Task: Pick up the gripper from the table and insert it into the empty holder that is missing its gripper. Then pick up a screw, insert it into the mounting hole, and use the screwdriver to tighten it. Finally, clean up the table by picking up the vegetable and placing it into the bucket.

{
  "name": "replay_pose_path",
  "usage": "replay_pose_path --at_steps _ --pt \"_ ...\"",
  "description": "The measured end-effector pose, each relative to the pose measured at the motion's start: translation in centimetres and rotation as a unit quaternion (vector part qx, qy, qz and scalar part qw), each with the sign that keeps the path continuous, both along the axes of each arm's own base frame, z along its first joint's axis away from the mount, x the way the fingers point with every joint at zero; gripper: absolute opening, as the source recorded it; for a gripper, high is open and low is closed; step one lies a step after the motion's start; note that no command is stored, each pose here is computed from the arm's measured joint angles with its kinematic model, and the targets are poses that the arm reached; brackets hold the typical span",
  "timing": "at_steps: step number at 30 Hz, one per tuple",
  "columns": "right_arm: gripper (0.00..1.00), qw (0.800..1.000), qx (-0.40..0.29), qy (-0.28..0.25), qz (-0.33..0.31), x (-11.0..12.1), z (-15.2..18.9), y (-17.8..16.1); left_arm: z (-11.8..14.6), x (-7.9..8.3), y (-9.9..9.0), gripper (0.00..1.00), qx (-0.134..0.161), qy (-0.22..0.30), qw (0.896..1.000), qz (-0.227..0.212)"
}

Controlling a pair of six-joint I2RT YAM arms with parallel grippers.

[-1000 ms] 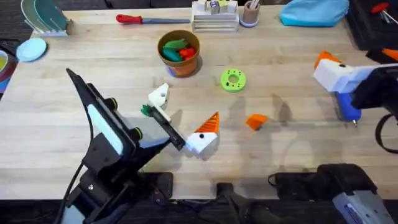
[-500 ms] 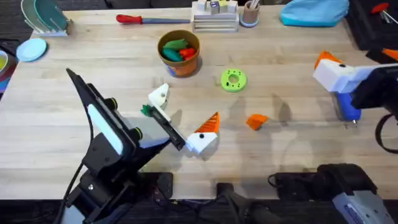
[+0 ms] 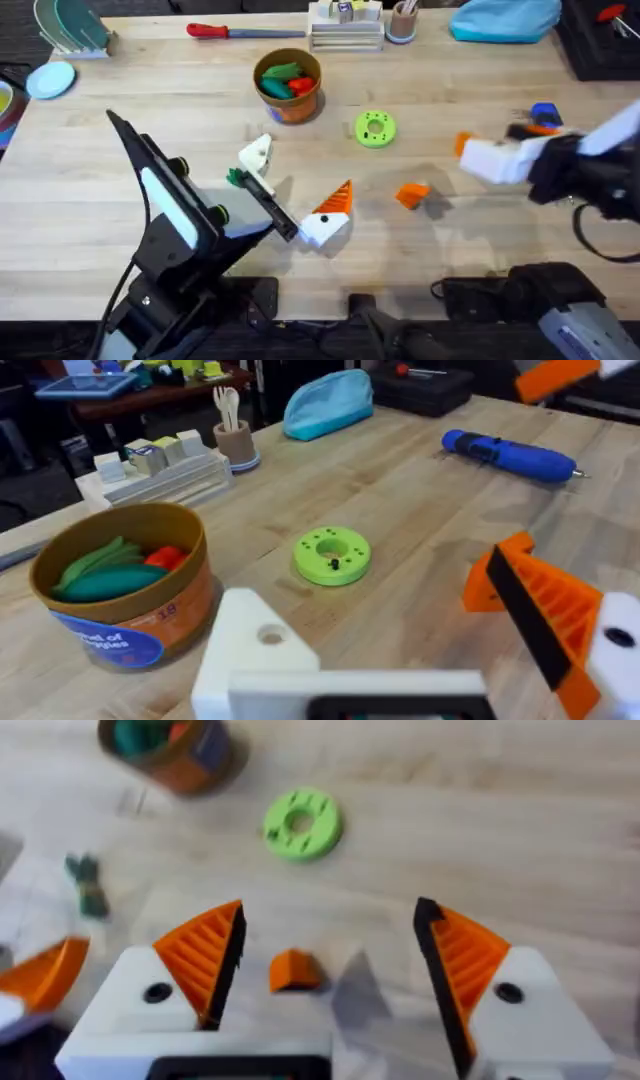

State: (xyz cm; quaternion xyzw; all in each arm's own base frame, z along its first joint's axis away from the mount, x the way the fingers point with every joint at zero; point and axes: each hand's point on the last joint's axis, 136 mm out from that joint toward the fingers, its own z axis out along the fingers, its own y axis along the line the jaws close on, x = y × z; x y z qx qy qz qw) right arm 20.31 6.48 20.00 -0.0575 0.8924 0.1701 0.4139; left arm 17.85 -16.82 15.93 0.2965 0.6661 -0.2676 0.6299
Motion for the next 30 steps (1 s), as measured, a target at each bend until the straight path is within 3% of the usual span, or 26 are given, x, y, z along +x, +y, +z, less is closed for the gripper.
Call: replay_pose_path --at_steps 4,8,14,24,26,28,30 --pt "0.994 0.996 -0.01 0.059 0.065 -1.4 -2.2 2.1 0.0 0.0 0.0 0.992 0.0 0.0 1.0 0.0" --pt "0.994 0.989 -0.033 0.085 0.12 -2.2 -3.5 4.1 0.0 0.0 0.0 0.993 0.0 0.0 1.0 0.0" --pt "0.994 0.964 -0.107 0.139 0.199 -3.6 -6.6 6.6 0.0 0.0 0.0 0.993 0.0 0.0 1.0 0.0" --pt "0.994 0.935 -0.215 0.197 0.203 -3.2 -10.7 6.0 0.0 0.0 0.0 0.993 0.0 0.0 1.0 0.0" --pt "0.944 0.933 -0.221 0.2 0.201 -2.8 -11.0 6.1 0.0 0.0 0.0 0.993 0.0 0.0 1.0 0.0" --pt "0.816 0.932 -0.224 0.201 0.201 -2.5 -11.3 6.2 0.0 0.0 0.0 0.993 0.0 0.0 1.0 0.0" --pt "0.619 0.931 -0.227 0.204 0.2 -2.4 -11.5 6.2 0.0 0.0 0.0 0.993 0.0 0.0 1.0 0.0"
